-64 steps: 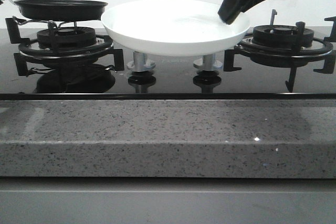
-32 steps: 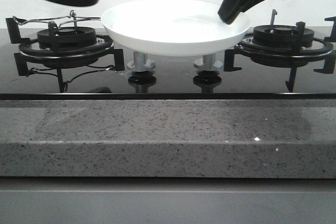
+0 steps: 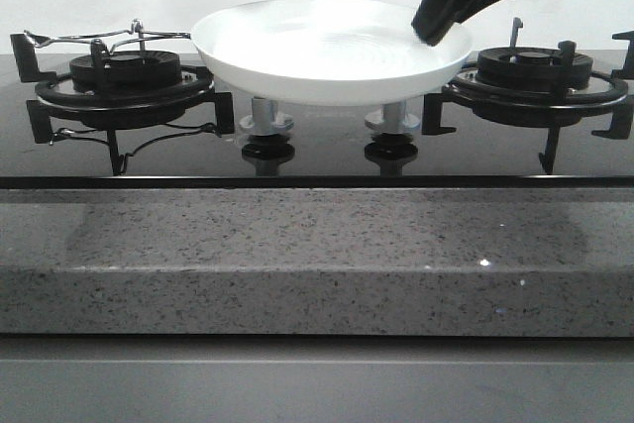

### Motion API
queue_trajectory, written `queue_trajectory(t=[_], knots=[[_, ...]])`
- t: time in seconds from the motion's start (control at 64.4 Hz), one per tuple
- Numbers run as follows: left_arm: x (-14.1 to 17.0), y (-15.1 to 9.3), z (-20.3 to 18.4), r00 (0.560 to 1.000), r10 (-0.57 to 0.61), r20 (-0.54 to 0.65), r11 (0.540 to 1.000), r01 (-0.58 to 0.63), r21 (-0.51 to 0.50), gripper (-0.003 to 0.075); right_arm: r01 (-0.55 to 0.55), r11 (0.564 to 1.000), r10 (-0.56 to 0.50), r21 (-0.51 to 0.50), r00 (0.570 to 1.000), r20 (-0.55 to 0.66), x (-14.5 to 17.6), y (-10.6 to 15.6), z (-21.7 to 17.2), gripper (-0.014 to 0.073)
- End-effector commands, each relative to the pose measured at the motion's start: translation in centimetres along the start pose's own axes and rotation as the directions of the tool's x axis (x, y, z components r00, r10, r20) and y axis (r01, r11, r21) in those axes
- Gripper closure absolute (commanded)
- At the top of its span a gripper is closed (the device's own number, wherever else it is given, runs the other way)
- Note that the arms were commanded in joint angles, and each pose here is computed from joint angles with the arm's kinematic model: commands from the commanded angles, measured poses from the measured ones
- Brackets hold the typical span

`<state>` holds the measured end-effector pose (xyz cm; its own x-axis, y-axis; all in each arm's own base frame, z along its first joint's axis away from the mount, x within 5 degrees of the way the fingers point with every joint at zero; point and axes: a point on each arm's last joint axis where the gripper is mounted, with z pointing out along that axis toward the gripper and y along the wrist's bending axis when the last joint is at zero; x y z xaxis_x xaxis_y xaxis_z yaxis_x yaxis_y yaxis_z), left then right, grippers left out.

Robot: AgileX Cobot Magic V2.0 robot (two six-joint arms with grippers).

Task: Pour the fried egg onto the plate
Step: 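Lift the pan with the left gripper and tip the egg onto the plate, then raise the emptied pan away from the plate with the left gripper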

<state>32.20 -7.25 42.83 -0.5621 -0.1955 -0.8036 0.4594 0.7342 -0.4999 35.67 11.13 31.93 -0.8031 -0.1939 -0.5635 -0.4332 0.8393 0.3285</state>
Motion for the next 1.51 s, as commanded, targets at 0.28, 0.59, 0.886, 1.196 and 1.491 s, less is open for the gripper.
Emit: queue_trajectory(t=[0.28, 0.59, 0.886, 1.196, 1.491], knots=[[-0.6, -9.2, -1.8, 0.876, 0.440, 0.199, 0.898, -0.428, -0.101, 0.0740, 0.012, 1.000, -0.009, -0.019, 0.994, 0.111, -1.0, 1.2, -2.6, 0.0662], [0.9, -12.1, -0.8, 0.782, 0.601, 0.165, 0.799, -0.593, -0.099, 0.0740, 0.012, 1.000, -0.009, -0.019, 0.994, 0.111, -1.0, 1.2, -2.6, 0.0662], [1.9, -13.9, -0.4, 0.704, 0.692, 0.161, 0.721, -0.684, -0.108, 0.0740, 0.012, 1.000, -0.009, -0.019, 0.994, 0.111, -1.0, 1.2, -2.6, 0.0662], [2.4, -14.8, -0.3, 0.661, 0.739, 0.129, 0.673, -0.721, -0.165, 0.0740, 0.012, 1.000, -0.009, -0.019, 0.994, 0.111, -1.0, 1.2, -2.6, 0.0662], [2.7, -15.1, -0.2, 0.698, 0.703, 0.138, 0.711, -0.689, -0.141, 0.0739, 0.012, 1.000, -0.009, -0.019, 0.994, 0.111, -1.0, 1.2, -2.6, 0.0662]])
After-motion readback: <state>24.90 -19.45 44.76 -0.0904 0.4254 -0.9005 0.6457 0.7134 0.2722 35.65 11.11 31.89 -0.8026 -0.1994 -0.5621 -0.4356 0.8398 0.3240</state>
